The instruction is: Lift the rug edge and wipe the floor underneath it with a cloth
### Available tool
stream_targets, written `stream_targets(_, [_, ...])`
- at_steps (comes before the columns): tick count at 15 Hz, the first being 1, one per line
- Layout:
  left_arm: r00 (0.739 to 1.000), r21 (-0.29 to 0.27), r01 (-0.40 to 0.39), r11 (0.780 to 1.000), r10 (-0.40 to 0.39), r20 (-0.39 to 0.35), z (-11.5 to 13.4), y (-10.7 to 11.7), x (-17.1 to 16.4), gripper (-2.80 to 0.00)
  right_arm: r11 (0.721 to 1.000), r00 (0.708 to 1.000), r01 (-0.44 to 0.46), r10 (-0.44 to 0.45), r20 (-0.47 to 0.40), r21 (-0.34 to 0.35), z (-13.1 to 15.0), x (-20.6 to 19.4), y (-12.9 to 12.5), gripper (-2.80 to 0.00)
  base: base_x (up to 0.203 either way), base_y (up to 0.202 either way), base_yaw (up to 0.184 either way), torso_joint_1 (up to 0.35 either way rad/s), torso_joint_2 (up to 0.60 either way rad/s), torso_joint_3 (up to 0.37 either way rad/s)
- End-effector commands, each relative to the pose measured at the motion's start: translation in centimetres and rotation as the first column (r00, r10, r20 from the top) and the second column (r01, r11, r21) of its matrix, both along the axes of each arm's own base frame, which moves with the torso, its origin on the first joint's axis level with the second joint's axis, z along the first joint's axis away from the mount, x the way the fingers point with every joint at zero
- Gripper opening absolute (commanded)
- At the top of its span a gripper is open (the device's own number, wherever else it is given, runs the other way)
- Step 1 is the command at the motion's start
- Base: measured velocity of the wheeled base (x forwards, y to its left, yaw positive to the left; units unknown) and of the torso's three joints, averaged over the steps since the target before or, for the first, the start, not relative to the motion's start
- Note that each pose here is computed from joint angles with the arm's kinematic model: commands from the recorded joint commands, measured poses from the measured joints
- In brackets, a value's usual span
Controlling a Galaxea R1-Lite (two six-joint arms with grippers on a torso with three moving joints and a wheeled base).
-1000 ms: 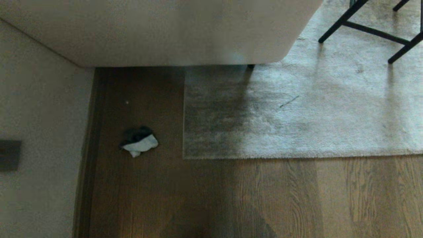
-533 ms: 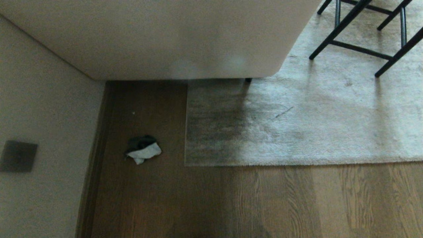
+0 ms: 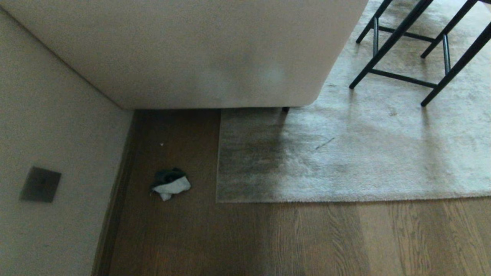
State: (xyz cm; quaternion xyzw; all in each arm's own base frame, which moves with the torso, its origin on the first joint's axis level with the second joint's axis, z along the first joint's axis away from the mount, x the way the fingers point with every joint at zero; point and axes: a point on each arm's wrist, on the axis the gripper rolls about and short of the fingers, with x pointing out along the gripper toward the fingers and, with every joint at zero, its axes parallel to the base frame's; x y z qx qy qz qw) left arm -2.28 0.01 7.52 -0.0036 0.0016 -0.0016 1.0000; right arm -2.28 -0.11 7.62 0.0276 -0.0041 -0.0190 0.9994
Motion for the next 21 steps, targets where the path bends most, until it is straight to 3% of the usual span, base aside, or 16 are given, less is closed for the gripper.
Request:
stream_targets(1, [1.0,0.0,0.0,1.0,0.0,0.0,0.0,0.0,0.0,-2.8,1.0,1.0,-0.001,0.001,0.0,0.0,0.02,0.01,0.0,-2.8,0.0,0.0,0.0,-0.001,0.0,0.204])
stream_targets(21, [1.0,-0.002,0.0,1.0,0.0,0.0,0.0,0.0,0.0,-2.8,1.0,1.0,-0.001,0.001,-0.001,0.0,0.01,0.01,0.0,-2.8,0.0,0.0,0.0,0.002,0.0,0.202])
